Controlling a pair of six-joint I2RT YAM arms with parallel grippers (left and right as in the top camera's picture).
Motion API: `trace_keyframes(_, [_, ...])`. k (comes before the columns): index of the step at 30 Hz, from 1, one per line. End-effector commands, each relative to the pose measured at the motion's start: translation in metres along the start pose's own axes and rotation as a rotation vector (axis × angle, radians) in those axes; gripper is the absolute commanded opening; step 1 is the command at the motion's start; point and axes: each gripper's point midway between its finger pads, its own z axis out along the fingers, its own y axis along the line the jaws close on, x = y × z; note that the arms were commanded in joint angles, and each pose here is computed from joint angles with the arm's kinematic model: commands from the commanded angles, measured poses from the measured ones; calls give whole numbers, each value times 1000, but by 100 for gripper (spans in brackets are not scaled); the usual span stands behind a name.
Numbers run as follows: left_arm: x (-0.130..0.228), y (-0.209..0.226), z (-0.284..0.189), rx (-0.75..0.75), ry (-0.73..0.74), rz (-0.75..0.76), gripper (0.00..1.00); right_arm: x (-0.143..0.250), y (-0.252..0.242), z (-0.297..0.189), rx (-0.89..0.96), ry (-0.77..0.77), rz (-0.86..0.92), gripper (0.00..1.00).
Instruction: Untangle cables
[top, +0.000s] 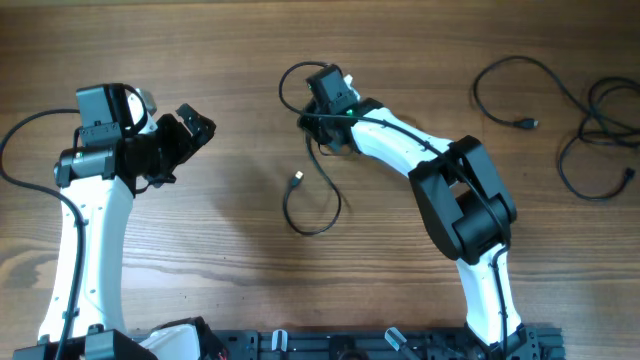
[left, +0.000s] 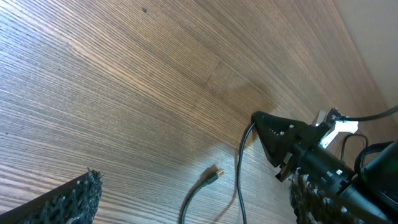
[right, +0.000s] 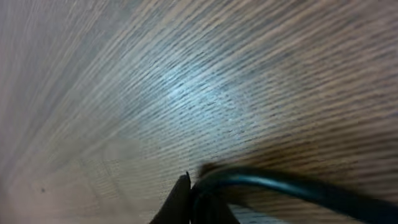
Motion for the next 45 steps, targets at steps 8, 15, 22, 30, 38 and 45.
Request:
trace_keyframes(8, [-1,1,1,-9,0,22,100,-47,51,-144,-275,-16,-495,4])
trace_keyframes(15, [-1,1,1,-10,0,22,100,-193,-19,-409,-355,-594,-205,4])
trace_keyframes(22, [-1,1,1,-9,0,22,100,-284,-263,-472,155,-887,308,4])
trace_keyframes(30, [-1,1,1,-8,0,23,100,-291,-287,-400,86,-672,363,100])
trace_keyframes(38, [5,-39,-10,120,-27,141,100,-247,-148,-450,-220,-653,-105,100])
trace_keyframes(45, [59,-124,-39,319,-62,571,100,-110,-36,-365,-63,-353,-690,100])
